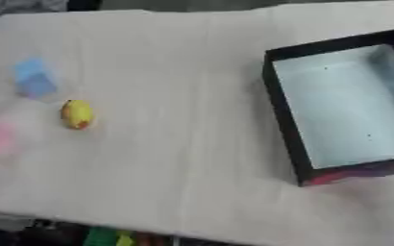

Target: Pick up the objects with one hand, pass them to the other hand, and then place them into the box on the other side of the table.

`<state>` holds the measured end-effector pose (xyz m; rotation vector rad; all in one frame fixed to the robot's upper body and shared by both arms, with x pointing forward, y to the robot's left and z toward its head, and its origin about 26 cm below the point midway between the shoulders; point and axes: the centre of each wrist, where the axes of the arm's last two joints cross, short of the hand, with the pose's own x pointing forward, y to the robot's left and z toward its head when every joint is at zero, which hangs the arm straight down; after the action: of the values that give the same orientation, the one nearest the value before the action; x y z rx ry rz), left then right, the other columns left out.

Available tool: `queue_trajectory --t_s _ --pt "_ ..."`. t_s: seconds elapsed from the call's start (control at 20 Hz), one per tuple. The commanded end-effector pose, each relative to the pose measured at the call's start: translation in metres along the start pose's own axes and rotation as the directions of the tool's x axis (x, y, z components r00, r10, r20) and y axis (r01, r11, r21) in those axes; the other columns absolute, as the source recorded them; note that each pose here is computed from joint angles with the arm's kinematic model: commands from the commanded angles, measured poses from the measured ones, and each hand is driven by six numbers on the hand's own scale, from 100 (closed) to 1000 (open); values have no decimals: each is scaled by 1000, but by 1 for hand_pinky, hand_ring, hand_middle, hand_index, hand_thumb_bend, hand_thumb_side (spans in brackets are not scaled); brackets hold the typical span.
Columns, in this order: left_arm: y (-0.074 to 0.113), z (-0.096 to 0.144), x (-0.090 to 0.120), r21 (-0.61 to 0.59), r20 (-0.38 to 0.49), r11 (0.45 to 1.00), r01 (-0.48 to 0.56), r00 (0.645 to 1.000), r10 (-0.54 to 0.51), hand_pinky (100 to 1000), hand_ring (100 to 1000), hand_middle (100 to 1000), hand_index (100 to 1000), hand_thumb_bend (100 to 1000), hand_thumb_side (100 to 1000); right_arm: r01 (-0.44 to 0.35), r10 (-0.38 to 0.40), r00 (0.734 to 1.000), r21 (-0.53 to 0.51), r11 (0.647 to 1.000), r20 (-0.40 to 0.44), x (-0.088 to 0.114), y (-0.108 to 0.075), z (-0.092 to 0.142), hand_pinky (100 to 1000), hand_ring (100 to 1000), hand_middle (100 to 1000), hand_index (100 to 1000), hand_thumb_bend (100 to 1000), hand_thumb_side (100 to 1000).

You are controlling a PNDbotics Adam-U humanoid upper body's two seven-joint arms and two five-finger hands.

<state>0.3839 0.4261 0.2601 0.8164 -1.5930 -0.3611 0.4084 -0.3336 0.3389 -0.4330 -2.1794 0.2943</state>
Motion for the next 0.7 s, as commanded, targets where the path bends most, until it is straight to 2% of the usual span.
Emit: queue_trajectory --t_s 0.05,0.3,0.45,0.5,0.7 --pt "23 13 15 -45 1 990 135 991 -135 923 894 833 860 687 509 -44 45 998 -22 999 47 18 -15 -4 879 856 888 885 100 496" --pt "22 35 18 -154 -18 957 244 968 -250 931 903 841 868 701 464 -72 73 996 -41 997 42 19 -25 -1 879 855 885 885 100 496" --pt "23 45 30 -198 -12 945 262 963 -269 931 903 841 868 701 464 -75 77 996 -49 996 39 20 -28 0 879 855 885 885 100 496" --pt "23 48 31 -217 -22 940 265 961 -276 933 901 836 864 729 419 -80 82 996 -57 995 37 20 -30 1 878 854 884 885 100 495" --pt "14 58 17 -328 -108 899 289 934 -340 944 908 836 868 753 435 -98 102 994 -112 989 29 24 -47 2 878 854 884 886 100 496"
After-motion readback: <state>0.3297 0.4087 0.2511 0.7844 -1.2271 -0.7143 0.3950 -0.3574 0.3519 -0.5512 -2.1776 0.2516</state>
